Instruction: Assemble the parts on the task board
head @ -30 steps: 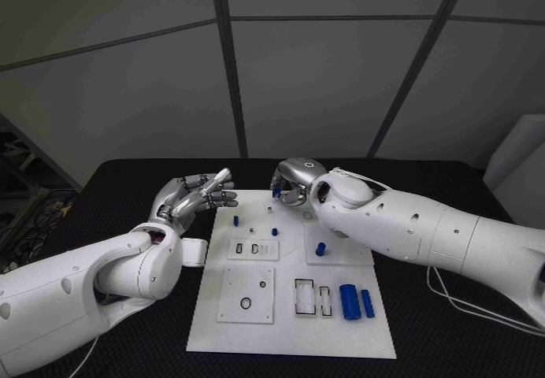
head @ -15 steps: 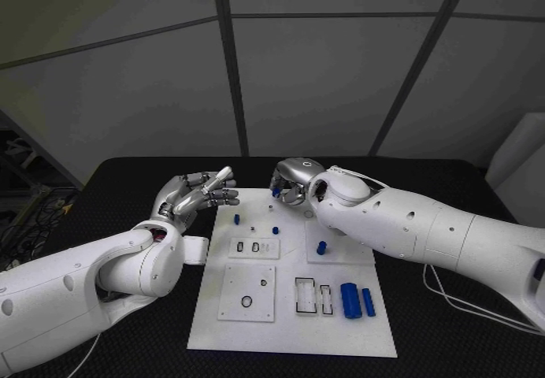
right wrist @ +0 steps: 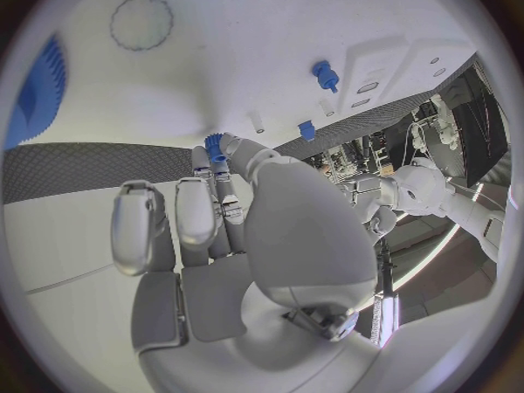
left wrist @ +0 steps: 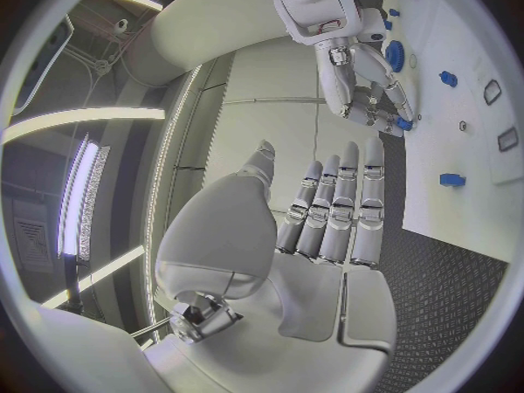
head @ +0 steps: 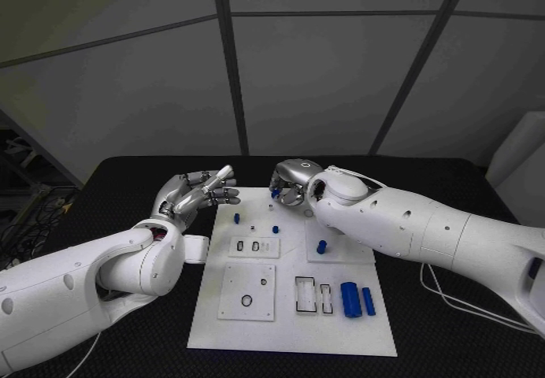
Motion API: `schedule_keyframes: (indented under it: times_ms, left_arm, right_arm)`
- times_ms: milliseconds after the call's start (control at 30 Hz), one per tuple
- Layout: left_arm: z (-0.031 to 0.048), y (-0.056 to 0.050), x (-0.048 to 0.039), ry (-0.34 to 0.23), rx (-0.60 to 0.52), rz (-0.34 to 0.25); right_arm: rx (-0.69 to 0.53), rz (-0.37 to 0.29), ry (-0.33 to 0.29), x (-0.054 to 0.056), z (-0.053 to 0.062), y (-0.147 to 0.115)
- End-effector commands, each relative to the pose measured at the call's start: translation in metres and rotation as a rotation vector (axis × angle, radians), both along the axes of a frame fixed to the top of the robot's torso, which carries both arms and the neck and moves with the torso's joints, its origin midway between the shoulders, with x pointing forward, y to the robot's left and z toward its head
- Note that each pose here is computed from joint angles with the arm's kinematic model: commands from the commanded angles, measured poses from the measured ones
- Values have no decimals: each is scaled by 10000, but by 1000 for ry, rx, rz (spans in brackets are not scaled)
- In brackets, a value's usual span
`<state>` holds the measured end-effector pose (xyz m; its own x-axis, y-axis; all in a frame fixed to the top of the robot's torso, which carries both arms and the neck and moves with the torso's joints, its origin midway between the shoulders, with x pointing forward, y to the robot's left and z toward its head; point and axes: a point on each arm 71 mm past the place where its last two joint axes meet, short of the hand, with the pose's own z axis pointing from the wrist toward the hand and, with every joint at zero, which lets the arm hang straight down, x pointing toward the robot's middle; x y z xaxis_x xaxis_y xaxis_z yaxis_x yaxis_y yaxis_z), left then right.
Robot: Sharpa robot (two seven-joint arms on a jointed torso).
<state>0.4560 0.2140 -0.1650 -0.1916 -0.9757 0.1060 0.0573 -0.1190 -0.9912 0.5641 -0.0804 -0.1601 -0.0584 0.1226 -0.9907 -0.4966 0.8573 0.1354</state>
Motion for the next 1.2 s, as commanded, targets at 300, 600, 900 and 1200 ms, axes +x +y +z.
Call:
schedule_keyframes:
  times_ms: [300,600,900,1200]
  left_arm:
    - [25,-5,-5,-12,1,-13]
    - [22,38,-2,-12,5,-5]
    - [15,82,6,-10,10,3]
    - [-4,77,27,-7,9,3]
  right_arm:
    - [21,0,-26,5,32,-31]
    - [110,-13,-73,-119,134,-312]
    - [201,-86,1,-305,199,-876]
    - [186,-203,159,-367,129,-1347]
